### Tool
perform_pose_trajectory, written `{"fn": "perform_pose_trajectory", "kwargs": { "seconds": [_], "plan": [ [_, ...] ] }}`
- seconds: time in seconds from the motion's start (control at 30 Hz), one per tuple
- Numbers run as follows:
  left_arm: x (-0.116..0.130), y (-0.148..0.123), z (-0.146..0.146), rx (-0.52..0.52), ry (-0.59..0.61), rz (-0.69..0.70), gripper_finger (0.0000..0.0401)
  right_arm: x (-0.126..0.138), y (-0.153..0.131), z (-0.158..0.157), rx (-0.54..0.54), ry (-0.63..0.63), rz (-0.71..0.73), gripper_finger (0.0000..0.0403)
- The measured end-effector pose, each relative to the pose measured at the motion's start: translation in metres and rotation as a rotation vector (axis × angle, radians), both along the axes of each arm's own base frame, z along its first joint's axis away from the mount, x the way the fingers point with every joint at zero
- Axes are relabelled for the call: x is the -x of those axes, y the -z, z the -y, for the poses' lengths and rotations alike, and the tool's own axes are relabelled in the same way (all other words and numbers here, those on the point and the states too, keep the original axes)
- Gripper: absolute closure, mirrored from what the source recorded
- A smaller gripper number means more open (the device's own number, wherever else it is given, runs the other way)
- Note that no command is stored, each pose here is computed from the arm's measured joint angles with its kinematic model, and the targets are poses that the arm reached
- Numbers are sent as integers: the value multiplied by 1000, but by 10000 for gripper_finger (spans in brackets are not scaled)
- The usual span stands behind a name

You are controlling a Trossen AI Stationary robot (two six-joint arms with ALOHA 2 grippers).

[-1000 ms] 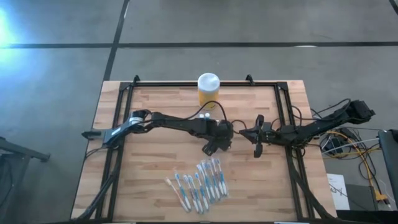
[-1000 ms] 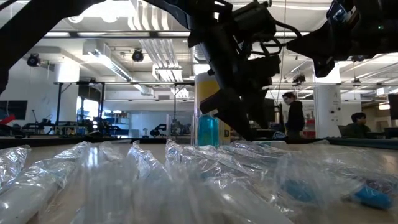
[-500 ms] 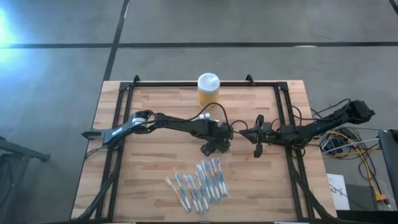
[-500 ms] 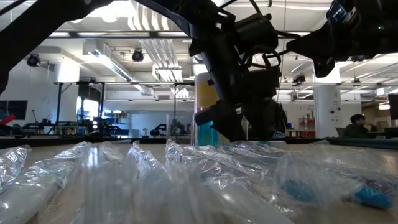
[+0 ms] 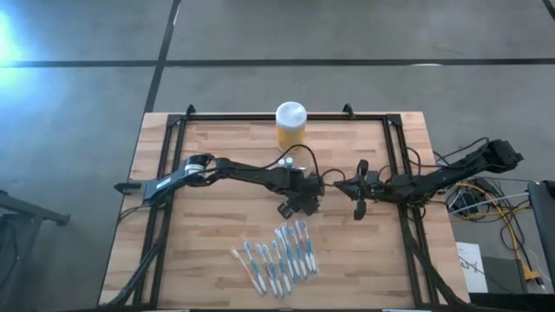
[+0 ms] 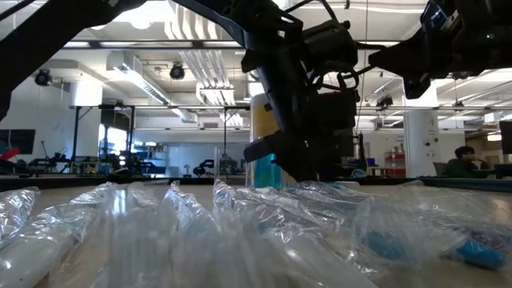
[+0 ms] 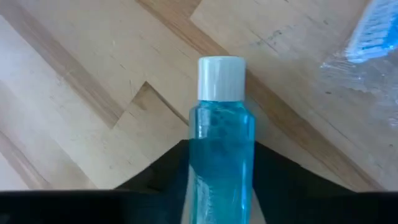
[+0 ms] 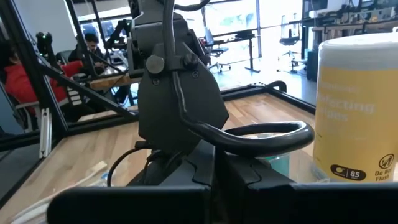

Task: Pick & Place toothbrushing station
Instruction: Put the blue mouthwash bottle into the transparent organizer

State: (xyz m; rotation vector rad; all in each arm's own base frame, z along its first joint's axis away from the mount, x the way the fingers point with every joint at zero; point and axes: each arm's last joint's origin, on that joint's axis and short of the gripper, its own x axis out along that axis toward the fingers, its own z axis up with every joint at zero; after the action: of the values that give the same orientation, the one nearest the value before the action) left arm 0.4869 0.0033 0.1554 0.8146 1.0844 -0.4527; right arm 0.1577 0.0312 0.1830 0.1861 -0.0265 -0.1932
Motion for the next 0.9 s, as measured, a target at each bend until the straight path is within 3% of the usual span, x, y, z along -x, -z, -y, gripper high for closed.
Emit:
{"fn": "perform_pose_trajectory", "kwargs": {
  "seconds": [0.3,0.57,0.73,0.9],
  "plan": [
    [-1,0,-1,1,-44,12,323,0,0,0,3,3,1,394],
    [1,-8,3,2,-57,26,341,0,0,0,3,-1,3,394],
    [8,-30,11,22,-67,46,343,0,-1,0,5,0,4,394],
    [24,-77,22,53,-68,112,344,0,-1,0,9,0,7,394]
  ]
}}
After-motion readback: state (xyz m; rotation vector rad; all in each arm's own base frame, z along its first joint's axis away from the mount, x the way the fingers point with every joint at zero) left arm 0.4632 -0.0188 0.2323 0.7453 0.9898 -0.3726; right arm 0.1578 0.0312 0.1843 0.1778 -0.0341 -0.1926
